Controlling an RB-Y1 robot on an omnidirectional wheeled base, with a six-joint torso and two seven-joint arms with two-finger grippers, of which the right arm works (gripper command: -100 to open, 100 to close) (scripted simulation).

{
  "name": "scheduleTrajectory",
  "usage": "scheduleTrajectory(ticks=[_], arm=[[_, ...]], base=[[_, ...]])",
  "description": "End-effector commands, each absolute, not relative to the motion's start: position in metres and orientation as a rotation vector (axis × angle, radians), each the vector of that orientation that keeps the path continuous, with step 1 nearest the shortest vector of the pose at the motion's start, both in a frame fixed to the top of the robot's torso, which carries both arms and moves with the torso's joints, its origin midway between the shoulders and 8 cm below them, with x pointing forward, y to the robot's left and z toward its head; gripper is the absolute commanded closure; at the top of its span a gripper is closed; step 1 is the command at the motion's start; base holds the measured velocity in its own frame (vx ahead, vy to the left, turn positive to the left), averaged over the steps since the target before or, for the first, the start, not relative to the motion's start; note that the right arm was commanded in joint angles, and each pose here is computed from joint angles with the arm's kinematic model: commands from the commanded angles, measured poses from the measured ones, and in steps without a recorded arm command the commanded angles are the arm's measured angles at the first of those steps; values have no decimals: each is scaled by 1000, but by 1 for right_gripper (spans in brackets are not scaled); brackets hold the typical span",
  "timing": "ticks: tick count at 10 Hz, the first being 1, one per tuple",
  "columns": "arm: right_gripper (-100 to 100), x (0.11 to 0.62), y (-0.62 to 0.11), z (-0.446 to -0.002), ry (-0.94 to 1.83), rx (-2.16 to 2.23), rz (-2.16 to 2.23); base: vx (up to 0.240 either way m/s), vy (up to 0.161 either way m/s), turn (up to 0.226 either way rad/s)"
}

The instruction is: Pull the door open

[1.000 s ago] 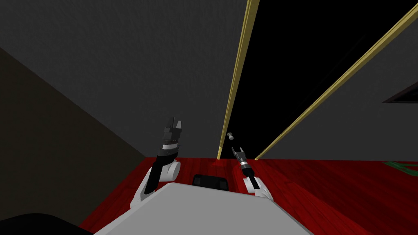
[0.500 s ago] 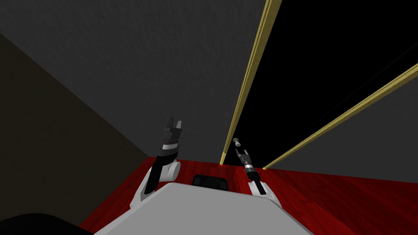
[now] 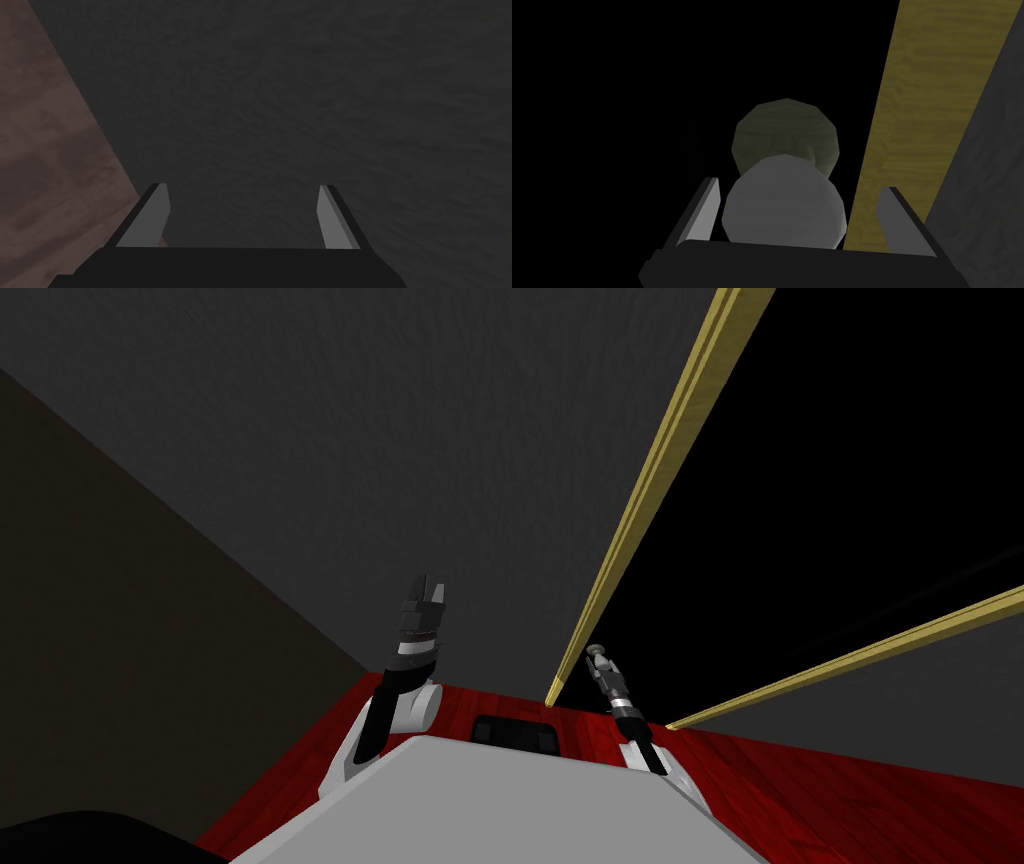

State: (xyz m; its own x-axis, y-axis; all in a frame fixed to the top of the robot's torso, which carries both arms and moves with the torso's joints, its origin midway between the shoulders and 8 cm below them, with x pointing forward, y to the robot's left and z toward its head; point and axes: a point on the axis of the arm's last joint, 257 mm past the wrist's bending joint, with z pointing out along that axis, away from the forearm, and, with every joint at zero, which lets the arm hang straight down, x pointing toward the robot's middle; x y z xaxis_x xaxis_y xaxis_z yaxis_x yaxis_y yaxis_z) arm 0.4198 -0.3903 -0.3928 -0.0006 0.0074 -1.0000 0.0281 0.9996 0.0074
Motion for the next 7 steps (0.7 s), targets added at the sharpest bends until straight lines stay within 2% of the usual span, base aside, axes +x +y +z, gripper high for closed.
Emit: scheduleTrajectory(ticks=[1,7], arm=[[100,420,-390,-393,1574,28,-16],[100,420,-392,-393,1573,63,13]], base=[[-11,-4,-33],[-16,-5,6]])
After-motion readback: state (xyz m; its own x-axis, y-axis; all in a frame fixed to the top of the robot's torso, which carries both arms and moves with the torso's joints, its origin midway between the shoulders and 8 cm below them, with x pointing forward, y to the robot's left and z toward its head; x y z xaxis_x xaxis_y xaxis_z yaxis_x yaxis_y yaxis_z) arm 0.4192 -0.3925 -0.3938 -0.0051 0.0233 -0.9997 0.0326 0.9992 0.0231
